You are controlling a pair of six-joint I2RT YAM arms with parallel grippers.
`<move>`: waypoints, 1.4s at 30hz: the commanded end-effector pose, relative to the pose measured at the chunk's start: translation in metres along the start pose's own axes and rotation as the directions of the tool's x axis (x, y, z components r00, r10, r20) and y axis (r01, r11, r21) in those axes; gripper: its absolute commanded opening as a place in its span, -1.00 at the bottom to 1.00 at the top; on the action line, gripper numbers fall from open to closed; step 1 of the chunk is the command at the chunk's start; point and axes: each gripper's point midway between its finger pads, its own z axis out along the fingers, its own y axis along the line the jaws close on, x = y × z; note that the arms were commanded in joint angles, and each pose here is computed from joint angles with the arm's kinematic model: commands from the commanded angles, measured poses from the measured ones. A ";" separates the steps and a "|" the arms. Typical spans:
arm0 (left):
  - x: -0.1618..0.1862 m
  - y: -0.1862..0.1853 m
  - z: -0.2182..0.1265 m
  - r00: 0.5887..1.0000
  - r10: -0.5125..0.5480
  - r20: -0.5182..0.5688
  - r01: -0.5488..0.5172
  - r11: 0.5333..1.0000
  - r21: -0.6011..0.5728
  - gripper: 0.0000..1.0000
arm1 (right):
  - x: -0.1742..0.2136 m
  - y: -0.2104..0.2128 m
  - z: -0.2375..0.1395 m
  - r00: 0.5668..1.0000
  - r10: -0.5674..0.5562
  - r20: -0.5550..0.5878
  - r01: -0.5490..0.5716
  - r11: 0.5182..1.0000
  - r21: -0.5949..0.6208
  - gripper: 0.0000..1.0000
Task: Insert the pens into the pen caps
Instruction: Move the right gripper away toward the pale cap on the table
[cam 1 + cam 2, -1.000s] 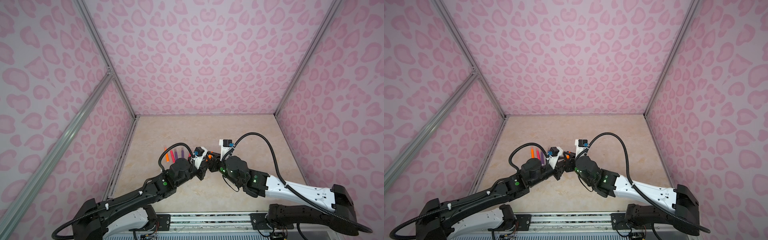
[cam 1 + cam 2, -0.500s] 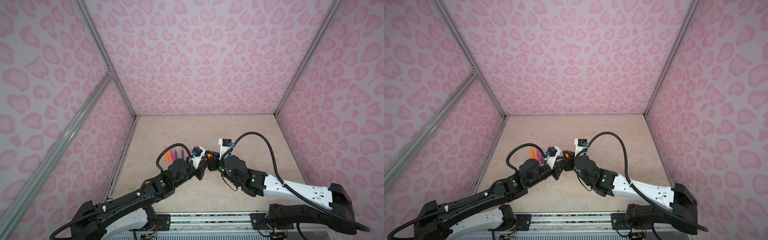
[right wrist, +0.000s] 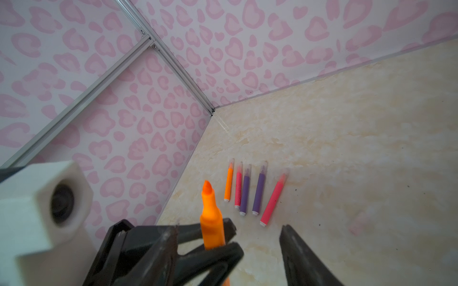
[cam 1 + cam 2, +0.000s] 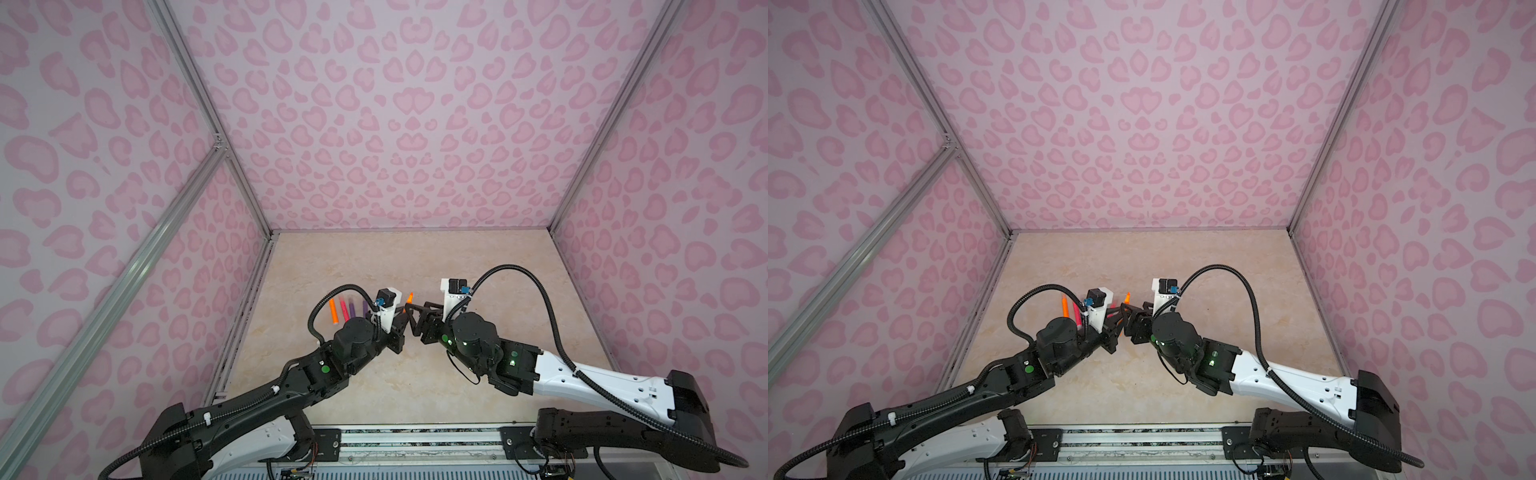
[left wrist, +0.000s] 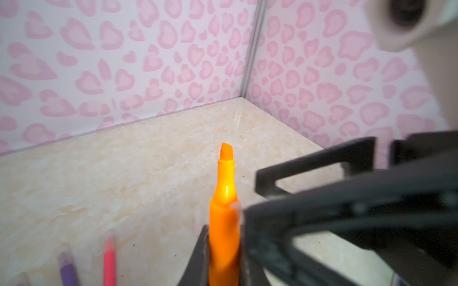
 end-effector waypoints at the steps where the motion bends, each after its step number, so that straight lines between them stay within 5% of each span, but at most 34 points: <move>1: -0.005 0.057 -0.003 0.991 -0.123 0.058 0.133 0.958 -0.253 -0.94 | -0.006 -0.025 -0.007 0.998 -0.041 0.050 0.035 0.994 0.106 0.42; 5: 0.014 0.100 -0.006 0.975 -0.218 0.031 0.212 0.890 -0.404 -0.94 | -0.005 -0.059 -0.011 0.995 -0.035 0.094 0.016 0.980 0.197 0.38; 9: 0.018 0.107 -0.007 0.972 -0.233 0.028 0.223 0.881 -0.417 -0.94 | 0.002 -0.101 -0.001 0.998 -0.037 0.054 0.017 0.943 0.331 0.36; 15: 0.017 0.096 0.001 0.974 -0.225 -0.001 0.209 0.907 -0.366 -0.94 | 0.035 -0.156 0.042 0.989 0.000 -0.150 0.073 0.872 0.484 0.25; 19: 0.020 0.096 0.004 0.975 -0.222 -0.018 0.200 0.908 -0.367 -0.94 | 0.057 -0.176 0.068 0.946 0.020 -0.323 0.179 0.800 0.573 0.16; 28: 0.020 0.089 0.010 0.975 -0.219 -0.042 0.193 0.923 -0.334 -0.94 | 0.101 -0.196 0.108 0.880 0.024 -0.474 0.298 0.748 0.592 0.06; 42: 0.021 0.083 0.015 0.974 -0.217 -0.061 0.189 0.934 -0.304 -0.94 | 0.129 -0.216 0.126 0.847 0.044 -0.531 0.342 0.719 0.605 -0.12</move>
